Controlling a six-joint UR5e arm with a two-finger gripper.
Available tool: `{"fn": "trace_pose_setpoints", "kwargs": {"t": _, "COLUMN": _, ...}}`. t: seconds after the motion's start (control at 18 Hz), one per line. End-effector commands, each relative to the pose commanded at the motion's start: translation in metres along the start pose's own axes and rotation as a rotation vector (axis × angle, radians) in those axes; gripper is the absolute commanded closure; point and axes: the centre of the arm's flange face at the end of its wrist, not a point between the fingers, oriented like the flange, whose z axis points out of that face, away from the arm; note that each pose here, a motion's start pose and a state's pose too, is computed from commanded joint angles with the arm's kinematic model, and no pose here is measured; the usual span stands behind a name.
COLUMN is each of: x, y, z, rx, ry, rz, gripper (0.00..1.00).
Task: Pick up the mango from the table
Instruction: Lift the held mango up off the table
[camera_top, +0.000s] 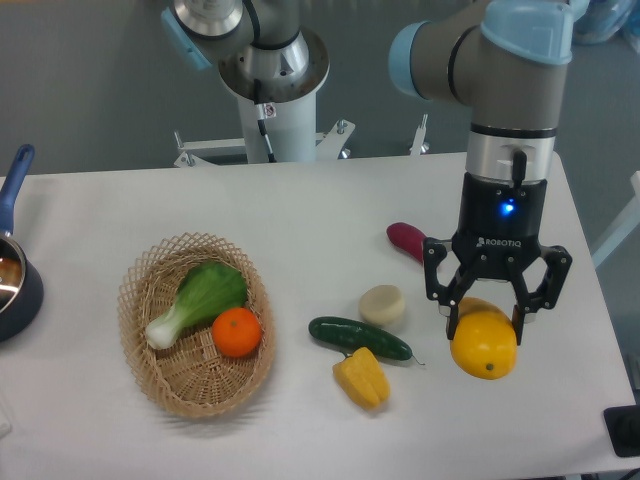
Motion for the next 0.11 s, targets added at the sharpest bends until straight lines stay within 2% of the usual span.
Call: {"fn": "trace_pose_setpoints", "kwargs": {"t": 0.11, "x": 0.006, "y": -0.0015, "z": 0.0018, "rx": -0.001, "ry": 0.007, "rz": 0.003, "gripper": 0.54}}
